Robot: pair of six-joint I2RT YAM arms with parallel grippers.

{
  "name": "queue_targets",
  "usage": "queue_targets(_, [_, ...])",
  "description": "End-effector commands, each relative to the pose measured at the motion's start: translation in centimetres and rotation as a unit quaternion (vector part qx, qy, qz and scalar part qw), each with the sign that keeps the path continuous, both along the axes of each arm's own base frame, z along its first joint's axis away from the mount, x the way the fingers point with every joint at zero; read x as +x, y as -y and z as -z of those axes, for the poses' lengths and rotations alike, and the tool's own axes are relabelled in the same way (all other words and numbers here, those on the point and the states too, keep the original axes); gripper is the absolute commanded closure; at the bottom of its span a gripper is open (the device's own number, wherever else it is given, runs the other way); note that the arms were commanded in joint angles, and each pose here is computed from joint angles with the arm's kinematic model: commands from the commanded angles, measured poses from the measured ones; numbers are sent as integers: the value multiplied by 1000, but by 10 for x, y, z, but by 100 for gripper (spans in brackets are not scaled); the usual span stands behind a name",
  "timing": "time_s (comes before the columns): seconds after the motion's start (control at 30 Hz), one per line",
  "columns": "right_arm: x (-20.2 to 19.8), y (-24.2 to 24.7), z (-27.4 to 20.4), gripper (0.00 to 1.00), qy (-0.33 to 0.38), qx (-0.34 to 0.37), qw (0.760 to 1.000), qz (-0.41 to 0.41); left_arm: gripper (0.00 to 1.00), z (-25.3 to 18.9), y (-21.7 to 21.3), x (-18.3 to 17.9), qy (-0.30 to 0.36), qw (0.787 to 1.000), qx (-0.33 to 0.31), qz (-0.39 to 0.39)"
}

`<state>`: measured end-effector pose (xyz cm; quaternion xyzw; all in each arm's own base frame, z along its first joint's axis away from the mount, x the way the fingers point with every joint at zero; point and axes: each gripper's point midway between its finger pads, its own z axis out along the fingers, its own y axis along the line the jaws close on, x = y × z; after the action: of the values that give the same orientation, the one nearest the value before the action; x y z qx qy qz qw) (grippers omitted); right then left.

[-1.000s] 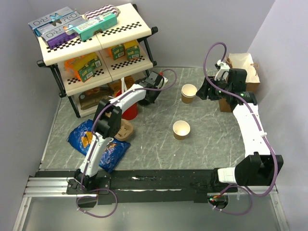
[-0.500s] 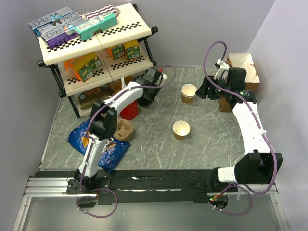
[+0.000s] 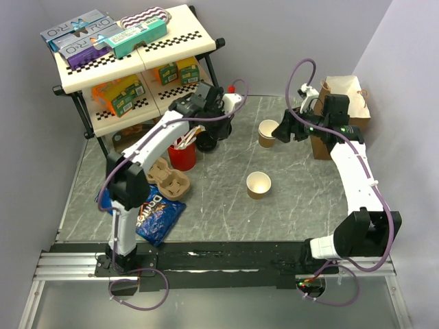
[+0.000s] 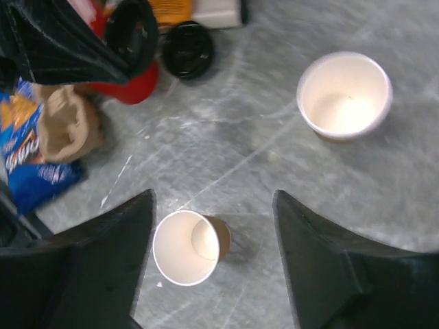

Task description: Pack the takeout coffee

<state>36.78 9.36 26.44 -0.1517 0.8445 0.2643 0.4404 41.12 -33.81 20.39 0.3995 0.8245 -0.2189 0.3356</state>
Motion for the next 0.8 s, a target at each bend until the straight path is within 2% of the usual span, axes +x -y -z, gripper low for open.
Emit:
queue_targets(0.0, [-28, -26, -34, 13, 134, -13, 978, -157, 99, -67, 9, -75, 11, 975, -112, 194])
queue_targets(0.07, [-44, -34, -37, 13, 190, -41, 960, -204, 99, -72, 2, -83, 27, 967, -120, 223])
queue_targets(0.13, [-60, -48, -36, 13, 215, -63, 943, -246, 99, -79, -6, -92, 40, 958, -126, 256])
queue_targets(0.17, [-67, -53, -38, 13, 254, -97, 922, -277, 99, -80, -9, -97, 39, 952, -131, 273])
queue_targets(0.23, [-77, -58, -28, 16, 262, -134, 906, -303, 99, -90, -16, -99, 59, 936, -145, 315])
queue_targets(0.27, [-85, -67, -27, 17, 292, -156, 883, -334, 99, -81, -23, -108, 26, 935, -142, 324])
queue_targets(0.33, [-92, -75, -25, 18, 318, -184, 859, -355, 99, -91, -31, -109, 53, 920, -143, 361])
queue_targets(0.37, [-98, -84, -27, 19, 347, -196, 839, -371, 99, -83, -36, -117, 21, 920, -139, 367])
queue_targets(0.43, [-94, -91, -32, 18, 388, -225, 815, -367, 99, -86, -39, -116, 20, 921, -127, 368])
queue_targets(0.47, [-99, -101, -37, 18, 420, -235, 790, -381, 99, -85, -41, -115, 13, 925, -123, 360])
queue_targets(0.53, [-92, -109, -38, 18, 448, -259, 766, -382, 99, -83, -43, -120, 25, 920, -120, 373])
queue_targets(0.57, [-95, -120, -38, 18, 467, -268, 742, -399, 99, -85, -46, -129, 30, 915, -126, 382])
queue_targets(0.6, [-94, -125, -38, 18, 478, -275, 730, -403, 99, -87, -46, -131, 45, 910, -126, 392])
queue_targets(0.77, [-86, -156, -51, 16, 552, -303, 664, -402, 99, -89, -46, -136, 34, 913, -127, 386])
